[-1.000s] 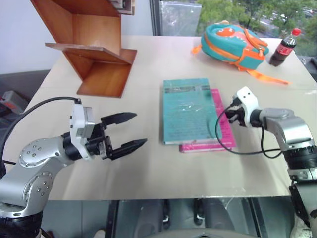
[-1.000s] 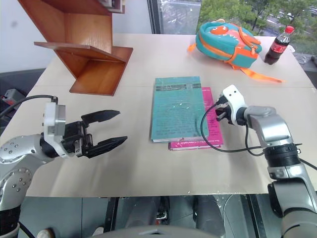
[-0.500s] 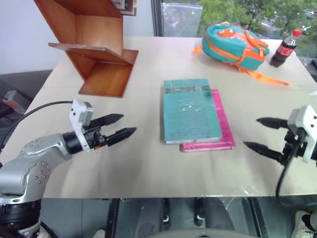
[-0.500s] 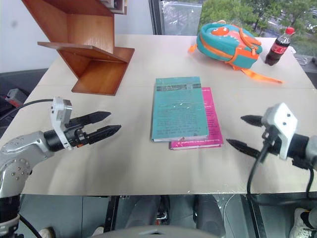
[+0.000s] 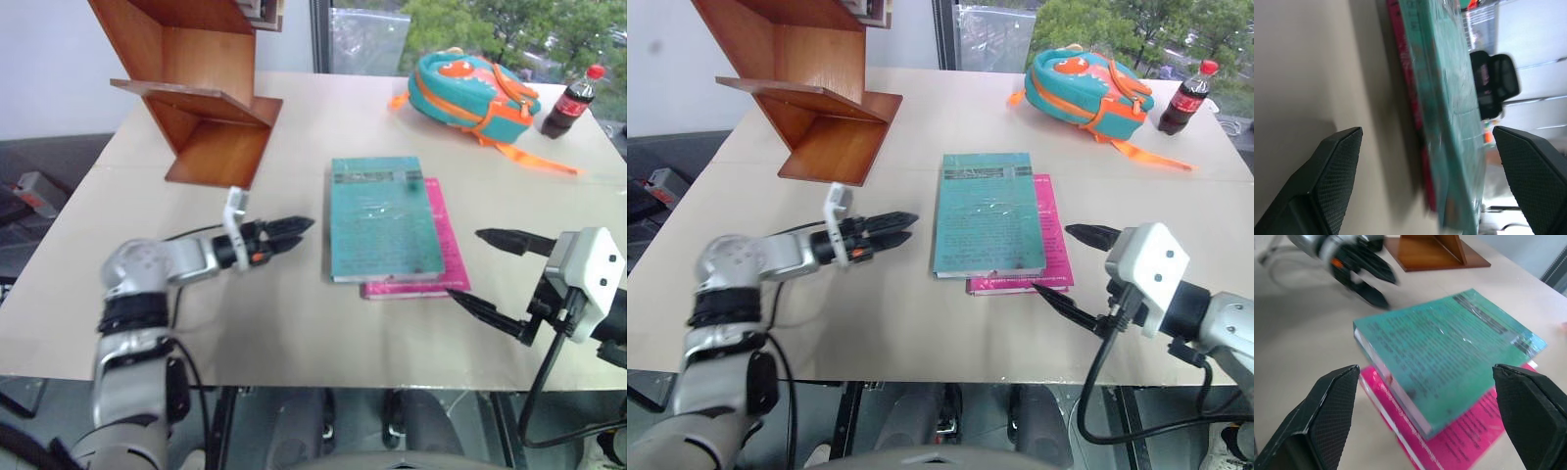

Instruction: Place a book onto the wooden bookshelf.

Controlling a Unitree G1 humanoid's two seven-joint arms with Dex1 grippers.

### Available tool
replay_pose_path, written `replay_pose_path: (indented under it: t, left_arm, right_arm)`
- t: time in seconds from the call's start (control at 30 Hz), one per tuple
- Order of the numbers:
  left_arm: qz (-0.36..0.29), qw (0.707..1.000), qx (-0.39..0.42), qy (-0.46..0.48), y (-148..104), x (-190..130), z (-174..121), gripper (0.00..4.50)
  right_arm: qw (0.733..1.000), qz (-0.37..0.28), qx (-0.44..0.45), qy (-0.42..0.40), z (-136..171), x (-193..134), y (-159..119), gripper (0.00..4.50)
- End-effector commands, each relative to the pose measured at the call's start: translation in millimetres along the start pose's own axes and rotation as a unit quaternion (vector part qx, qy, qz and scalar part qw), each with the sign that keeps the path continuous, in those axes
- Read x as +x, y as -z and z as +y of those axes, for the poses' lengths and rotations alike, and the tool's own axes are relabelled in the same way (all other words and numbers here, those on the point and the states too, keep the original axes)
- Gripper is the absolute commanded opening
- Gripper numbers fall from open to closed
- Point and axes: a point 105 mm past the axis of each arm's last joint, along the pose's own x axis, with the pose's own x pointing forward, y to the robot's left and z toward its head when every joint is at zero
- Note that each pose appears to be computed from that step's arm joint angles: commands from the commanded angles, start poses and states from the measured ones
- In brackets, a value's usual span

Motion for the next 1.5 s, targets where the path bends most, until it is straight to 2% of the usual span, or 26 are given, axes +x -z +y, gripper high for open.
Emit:
replay_pose_path:
  t: [0.03,0.2,0.23,0.3,0.37,0.4,0.43,0.47,0.5,0.6,0.77,0.83,0.9,0.97,1.03,1.07,1.13,1.17,1.2,1.23,1.27,1.33,1.4,1.5]
  left_arm:
    - [-0.004,1.000,-0.011,0.022,-8.8,14.6,-7.0,4.50]
    - [0.011,0.999,-0.029,0.033,-5.1,42.9,-3.9,4.50]
    - [0.014,0.999,-0.033,0.041,-4.9,46.5,-5.5,4.24]
    - [0.028,0.998,-0.033,0.054,-2.3,49.7,-8.9,3.67]
    - [0.044,0.996,-0.034,0.069,0.8,51.0,-13.3,2.73]
    - [0.050,0.995,-0.037,0.074,1.9,51.4,-14.6,2.41]
    - [0.053,0.995,-0.039,0.078,2.5,51.9,-15.5,1.85]
    - [0.057,0.994,-0.039,0.080,3.2,52.5,-15.5,1.51]
    - [0.059,0.994,-0.039,0.083,3.6,52.8,-16.2,0.89]
    - [0.058,0.992,-0.039,0.102,-1.2,47.1,-23.7,0.05]
    - [0.042,0.991,-0.024,0.122,-16.5,25.0,-39.4,0.05]
    - [0.035,0.990,0.014,0.133,-23.4,12.9,-54.1,0.05]
    - [0.021,0.986,0.085,0.139,-28.8,2.8,-72.0,0.05]
    - [-0.021,0.966,0.214,0.146,-36.0,-7.8,-100.4,0.05]
    - [-0.067,0.908,0.382,0.156,-36.5,-19.4,-131.7,0.05]
    - [-0.081,0.865,0.472,0.149,-38.3,-25.0,-147.3,0.05]
    - [-0.093,0.795,0.585,0.130,-42.3,-31.7,-167.0,0.05]
    - [-0.107,0.740,0.655,0.111,-50.0,-36.5,-179.0,0.05]
    - [-0.122,0.664,0.734,0.074,-61.6,-41.5,-191.2,0.05]
    - [-0.131,0.574,0.808,0.031,-74.0,-47.7,-204.7,0.05]
    - [-0.132,0.502,0.855,0.001,-83.2,-52.8,-214.7,0.05]
    - [-0.120,0.402,0.906,-0.050,-99.7,-61.9,-223.1,0.05]
    - [-0.085,0.333,0.933,-0.110,-120.3,-75.1,-220.8,0.05]
    - [-0.004,0.275,0.943,-0.185,-144.5,-96.8,-204.7,0.05]
  right_arm:
    - [1.000,-0.019,-0.022,0.010,4.1,0.3,-10.4,4.44]
    - [0.999,-0.019,-0.021,0.021,5.5,0.3,-10.8,4.44]
    - [0.999,-0.019,-0.021,0.022,6.2,0.6,-10.9,4.48]
    - [0.999,-0.019,-0.021,0.024,6.8,0.9,-11.2,4.50]
    - [0.999,-0.019,-0.021,0.026,6.6,0.7,-11.2,4.50]
    - [0.999,-0.019,-0.021,0.027,6.4,0.6,-11.1,4.50]
    - [0.999,-0.018,-0.021,0.028,6.1,0.7,-10.9,4.50]
    - [0.999,-0.018,-0.021,0.030,6.0,0.8,-10.9,4.50]
    - [0.999,-0.018,-0.021,0.030,5.8,1.1,-11.0,4.50]
    - [0.999,-0.019,-0.022,0.032,5.5,2.0,-11.6,4.50]
    - [0.999,-0.023,-0.024,0.036,3.2,2.8,-12.4,4.50]
    - [0.999,-0.028,-0.024,0.037,1.9,3.6,-13.4,4.50]
    - [0.998,-0.035,-0.023,0.038,0.0,4.5,-14.5,4.50]
    - [0.998,-0.045,-0.021,0.038,-3.3,5.6,-16.2,4.50]
    - [0.997,-0.056,-0.020,0.039,-7.9,6.5,-18.2,4.50]
    - [0.997,-0.062,-0.019,0.040,-10.8,7.2,-19.1,4.50]
    - [0.997,-0.070,-0.018,0.039,-14.6,8.6,-20.4,4.50]
    - [0.996,-0.074,-0.017,0.037,-16.2,9.7,-21.1,4.50]
    - [0.996,-0.078,-0.017,0.034,-17.9,11.0,-21.5,4.50]
    - [0.996,-0.082,-0.017,0.032,-19.3,13.0,-22.1,4.50]
    - [0.996,-0.086,-0.017,0.028,-20.1,14.7,-22.6,4.50]
    - [0.995,-0.093,-0.016,0.023,-21.1,18.0,-23.9,4.50]
    - [0.995,-0.101,-0.016,0.019,-22.0,21.5,-25.4,4.50]
    - [0.994,-0.108,-0.017,0.013,-22.6,25.7,-26.5,4.50]
